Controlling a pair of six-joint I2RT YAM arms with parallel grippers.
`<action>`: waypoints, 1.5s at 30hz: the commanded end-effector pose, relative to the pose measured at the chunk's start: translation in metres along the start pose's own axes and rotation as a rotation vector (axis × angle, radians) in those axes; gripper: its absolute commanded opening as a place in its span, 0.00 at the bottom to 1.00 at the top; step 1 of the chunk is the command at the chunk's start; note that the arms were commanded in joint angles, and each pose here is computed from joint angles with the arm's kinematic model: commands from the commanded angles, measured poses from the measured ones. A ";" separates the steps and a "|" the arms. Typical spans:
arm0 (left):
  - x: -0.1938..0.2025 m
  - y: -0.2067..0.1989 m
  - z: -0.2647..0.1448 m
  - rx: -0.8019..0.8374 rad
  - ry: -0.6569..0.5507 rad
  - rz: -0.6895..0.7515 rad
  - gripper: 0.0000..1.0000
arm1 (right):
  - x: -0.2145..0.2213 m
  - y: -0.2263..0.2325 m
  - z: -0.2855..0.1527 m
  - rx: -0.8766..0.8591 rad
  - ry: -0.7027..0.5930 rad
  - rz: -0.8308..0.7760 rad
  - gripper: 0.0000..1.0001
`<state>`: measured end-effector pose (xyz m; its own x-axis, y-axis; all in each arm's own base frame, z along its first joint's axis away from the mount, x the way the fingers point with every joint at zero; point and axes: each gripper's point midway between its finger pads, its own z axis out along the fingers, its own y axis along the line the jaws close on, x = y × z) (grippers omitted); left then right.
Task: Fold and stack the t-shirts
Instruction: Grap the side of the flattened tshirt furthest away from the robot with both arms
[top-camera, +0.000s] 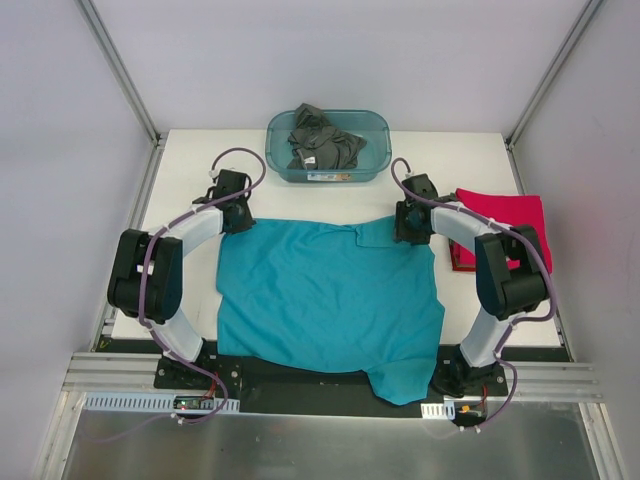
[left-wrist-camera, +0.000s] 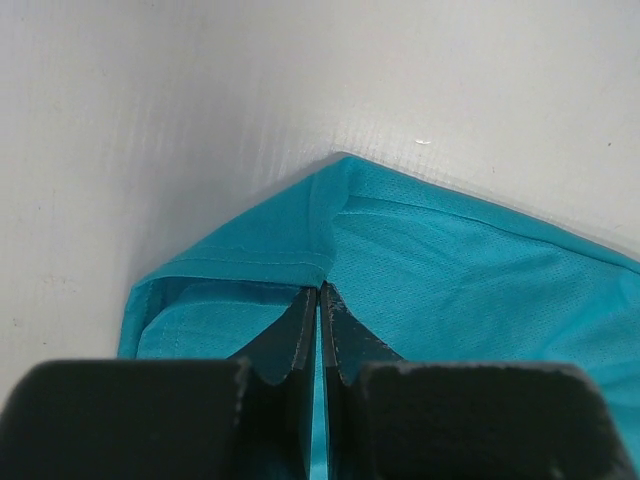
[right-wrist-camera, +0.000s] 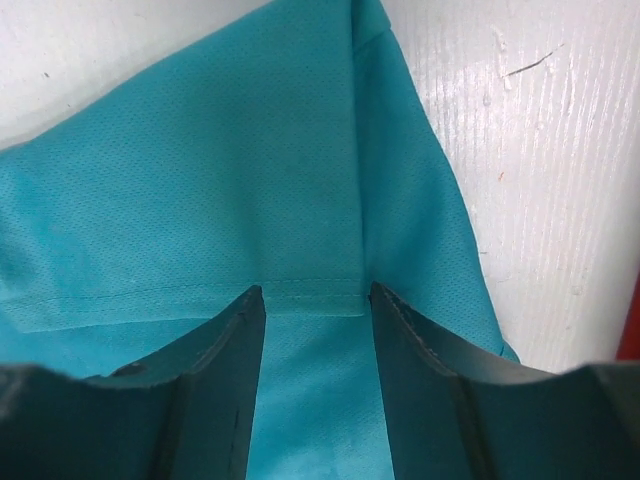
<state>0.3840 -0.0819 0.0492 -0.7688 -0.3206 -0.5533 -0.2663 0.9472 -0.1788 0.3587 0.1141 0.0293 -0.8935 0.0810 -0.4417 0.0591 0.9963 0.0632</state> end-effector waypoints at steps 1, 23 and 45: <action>-0.011 -0.001 -0.011 0.023 -0.043 -0.031 0.00 | 0.002 -0.006 0.001 0.030 0.010 0.019 0.48; -0.014 0.002 -0.010 0.029 -0.041 -0.055 0.00 | -0.024 0.003 0.000 0.005 -0.080 0.042 0.01; -0.123 -0.017 0.002 0.172 -0.142 -0.083 0.00 | -0.180 0.004 -0.054 -0.124 -0.345 0.053 0.01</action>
<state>0.4650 -0.0533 0.1190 -0.6311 -0.4251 -0.6489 -0.2801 0.9049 -0.3204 0.4720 0.0971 0.1430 -0.7035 0.1763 -0.6884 0.0795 0.9822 0.1703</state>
